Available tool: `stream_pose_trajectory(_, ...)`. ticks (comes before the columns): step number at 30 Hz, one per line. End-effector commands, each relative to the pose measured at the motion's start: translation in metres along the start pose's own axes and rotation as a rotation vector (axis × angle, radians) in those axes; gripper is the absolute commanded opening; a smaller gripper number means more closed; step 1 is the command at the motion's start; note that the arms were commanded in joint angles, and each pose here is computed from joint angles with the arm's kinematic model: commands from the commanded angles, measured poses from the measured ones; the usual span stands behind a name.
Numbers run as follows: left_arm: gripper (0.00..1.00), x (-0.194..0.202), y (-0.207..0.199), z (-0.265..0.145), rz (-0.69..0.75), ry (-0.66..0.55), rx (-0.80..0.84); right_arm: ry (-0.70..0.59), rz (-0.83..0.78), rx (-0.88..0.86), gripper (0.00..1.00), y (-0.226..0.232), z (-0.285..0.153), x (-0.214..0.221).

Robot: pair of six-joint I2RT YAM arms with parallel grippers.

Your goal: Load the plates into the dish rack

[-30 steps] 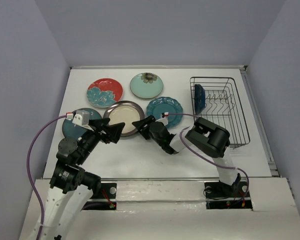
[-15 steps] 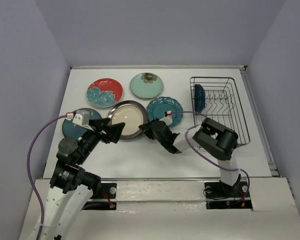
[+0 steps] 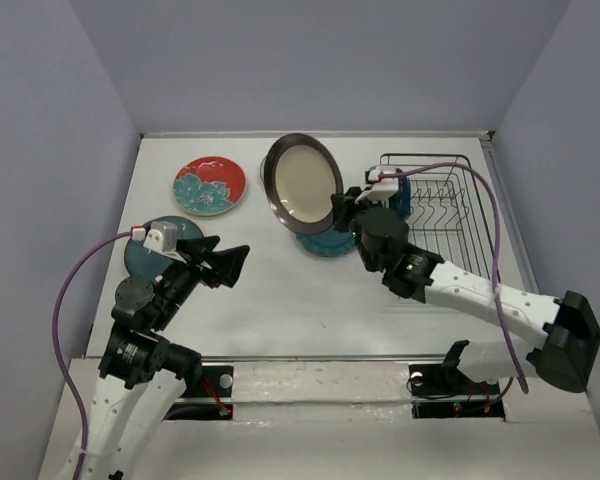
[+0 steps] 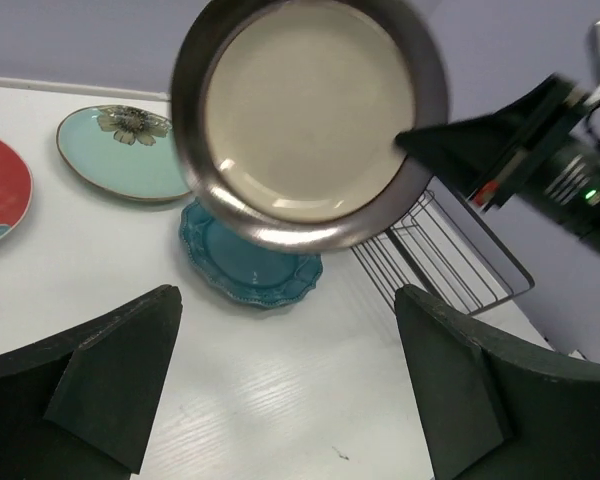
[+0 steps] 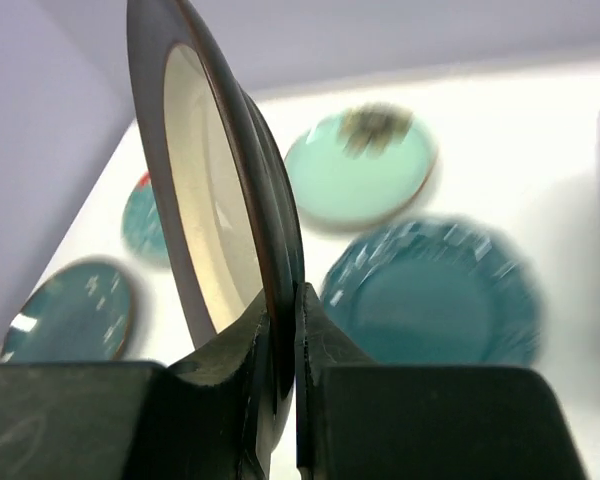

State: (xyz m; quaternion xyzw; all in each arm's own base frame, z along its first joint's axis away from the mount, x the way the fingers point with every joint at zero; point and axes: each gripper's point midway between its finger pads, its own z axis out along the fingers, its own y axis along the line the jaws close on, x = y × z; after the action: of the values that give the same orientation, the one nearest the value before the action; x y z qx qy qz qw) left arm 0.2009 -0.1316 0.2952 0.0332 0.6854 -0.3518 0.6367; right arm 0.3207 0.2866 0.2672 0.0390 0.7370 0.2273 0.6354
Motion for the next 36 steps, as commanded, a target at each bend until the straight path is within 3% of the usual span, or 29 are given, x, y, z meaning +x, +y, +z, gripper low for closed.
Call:
stream_pose_trajectory(1,0.99,-0.010,-0.007,-0.003,0.009,-0.042,0.029,-0.423,-0.145,0.286,0.07,-0.051,-0.045,-0.193)
stream_pose_trajectory(4,0.99,-0.012,-0.008,-0.006,0.009,-0.054,0.030,-0.500,-0.240,0.468,0.07,-0.104,-0.076,-0.246)
stream_pose_trajectory(7,0.99,-0.014,-0.010,-0.008,0.011,-0.065,0.035,-0.532,-0.310,0.618,0.07,-0.146,-0.097,-0.272)
stream_pose_trajectory(15,0.99,-0.013,-0.013,-0.009,0.011,-0.062,0.048,-0.458,-0.480,0.832,0.07,-0.201,-0.090,-0.274)
stream_pose_trajectory(36,0.99,-0.012,-0.011,-0.009,0.008,-0.062,0.036,-0.200,-0.417,0.674,0.07,-0.228,-0.017,-0.190)
